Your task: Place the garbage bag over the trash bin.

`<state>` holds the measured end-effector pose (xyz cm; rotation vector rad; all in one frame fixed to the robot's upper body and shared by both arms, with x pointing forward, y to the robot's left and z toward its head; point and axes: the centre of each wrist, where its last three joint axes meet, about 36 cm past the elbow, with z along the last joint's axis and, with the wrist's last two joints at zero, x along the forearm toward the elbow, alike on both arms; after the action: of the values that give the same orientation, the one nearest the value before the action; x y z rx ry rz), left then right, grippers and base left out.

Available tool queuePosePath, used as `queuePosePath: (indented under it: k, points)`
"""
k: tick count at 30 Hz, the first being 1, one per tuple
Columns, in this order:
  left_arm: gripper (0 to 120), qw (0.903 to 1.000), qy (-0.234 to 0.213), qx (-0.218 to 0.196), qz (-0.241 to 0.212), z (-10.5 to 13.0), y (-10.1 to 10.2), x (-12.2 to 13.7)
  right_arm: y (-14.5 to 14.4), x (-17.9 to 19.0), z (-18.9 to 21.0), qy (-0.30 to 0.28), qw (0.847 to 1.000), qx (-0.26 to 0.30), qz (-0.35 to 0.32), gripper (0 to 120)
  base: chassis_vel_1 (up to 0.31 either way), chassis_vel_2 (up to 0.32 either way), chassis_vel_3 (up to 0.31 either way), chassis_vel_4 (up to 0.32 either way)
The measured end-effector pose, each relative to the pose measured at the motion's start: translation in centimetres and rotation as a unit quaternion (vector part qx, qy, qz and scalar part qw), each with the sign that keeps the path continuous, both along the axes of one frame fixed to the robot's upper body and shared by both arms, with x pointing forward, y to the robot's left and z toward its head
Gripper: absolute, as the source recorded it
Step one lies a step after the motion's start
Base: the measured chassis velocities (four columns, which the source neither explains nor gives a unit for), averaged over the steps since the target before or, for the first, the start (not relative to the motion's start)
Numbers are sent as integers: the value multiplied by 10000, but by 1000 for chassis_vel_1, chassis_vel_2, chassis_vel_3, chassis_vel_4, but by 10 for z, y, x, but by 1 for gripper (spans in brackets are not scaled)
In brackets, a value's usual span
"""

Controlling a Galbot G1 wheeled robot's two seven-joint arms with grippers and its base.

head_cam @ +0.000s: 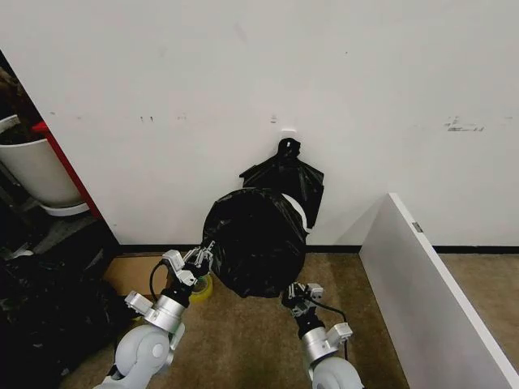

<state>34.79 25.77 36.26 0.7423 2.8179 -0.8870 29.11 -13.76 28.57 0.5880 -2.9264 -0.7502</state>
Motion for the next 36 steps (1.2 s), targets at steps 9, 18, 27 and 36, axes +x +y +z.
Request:
queuePosePath:
  k: [9, 18, 27, 36]
  points:
    - [4, 9999, -73, 62, 119, -3, 7, 8, -31, -3, -7, -1248, 9817, -1431, 127, 23, 0, 0, 0, 0]
    - [4, 9993, -109, 352, -15, -6, 27, 28, -56, -17, -4, -864, 9566, -2748, -429, 57, 0, 0, 0, 0]
    - [4, 9992, -99, 369, -72, -6, 29, 33, -44, -33, -9, -332, 9549, -2879, -649, 89, 0, 0, 0, 0]
    - [4, 9993, -93, 331, -165, -5, 26, 26, -37, -24, -8, -382, 9616, -2632, -674, 100, 0, 0, 0, 0]
